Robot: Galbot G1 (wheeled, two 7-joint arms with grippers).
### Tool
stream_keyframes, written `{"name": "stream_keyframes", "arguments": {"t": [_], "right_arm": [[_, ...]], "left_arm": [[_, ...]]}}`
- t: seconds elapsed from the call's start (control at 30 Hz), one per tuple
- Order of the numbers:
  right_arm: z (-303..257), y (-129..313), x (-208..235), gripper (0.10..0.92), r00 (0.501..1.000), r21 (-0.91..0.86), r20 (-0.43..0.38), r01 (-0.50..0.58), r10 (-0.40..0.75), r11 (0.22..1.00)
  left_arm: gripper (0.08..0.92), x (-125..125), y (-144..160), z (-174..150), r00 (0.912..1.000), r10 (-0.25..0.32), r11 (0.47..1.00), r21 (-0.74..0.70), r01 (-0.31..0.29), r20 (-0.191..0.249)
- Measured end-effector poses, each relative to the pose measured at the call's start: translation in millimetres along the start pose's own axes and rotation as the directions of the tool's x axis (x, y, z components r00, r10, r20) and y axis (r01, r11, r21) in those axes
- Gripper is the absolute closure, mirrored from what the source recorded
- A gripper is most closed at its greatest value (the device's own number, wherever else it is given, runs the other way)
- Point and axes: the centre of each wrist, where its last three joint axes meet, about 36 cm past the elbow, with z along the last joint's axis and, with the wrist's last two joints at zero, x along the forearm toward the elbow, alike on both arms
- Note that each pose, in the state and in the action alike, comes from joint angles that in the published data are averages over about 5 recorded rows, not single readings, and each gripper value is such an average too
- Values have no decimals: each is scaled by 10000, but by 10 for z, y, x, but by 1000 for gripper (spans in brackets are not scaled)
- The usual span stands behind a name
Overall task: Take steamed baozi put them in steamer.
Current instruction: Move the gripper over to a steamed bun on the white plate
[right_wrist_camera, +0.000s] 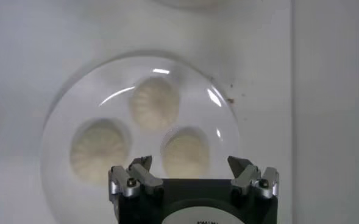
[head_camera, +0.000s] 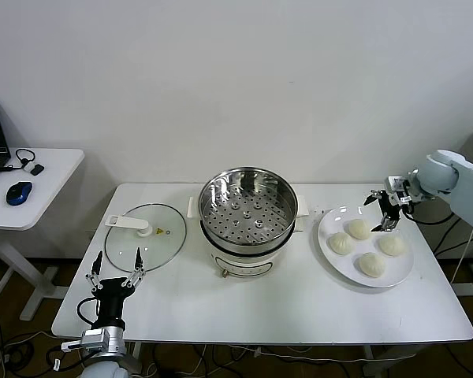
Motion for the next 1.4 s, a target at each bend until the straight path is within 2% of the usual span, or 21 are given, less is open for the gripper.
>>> {"name": "stream_keyframes", "arguments": {"t": [0.43,0.87,1.4], "right_arm": [[-33,-328,-246,200,9972,136,-459,597,-590,9981],[-3,-286,-642,200,9950,-18,-394,921,-921,9957],[28,-236,-924,200,9956,-266,-346,866,-875,9959]], "left_arm": [[177,-5,77,75,9998,-189,9998,-7,189,-110],[177,-16,127,116,9996,-212,9997,-149,210,-168],[177,-26,130,165,9996,-206,9995,-228,201,-206]]}}
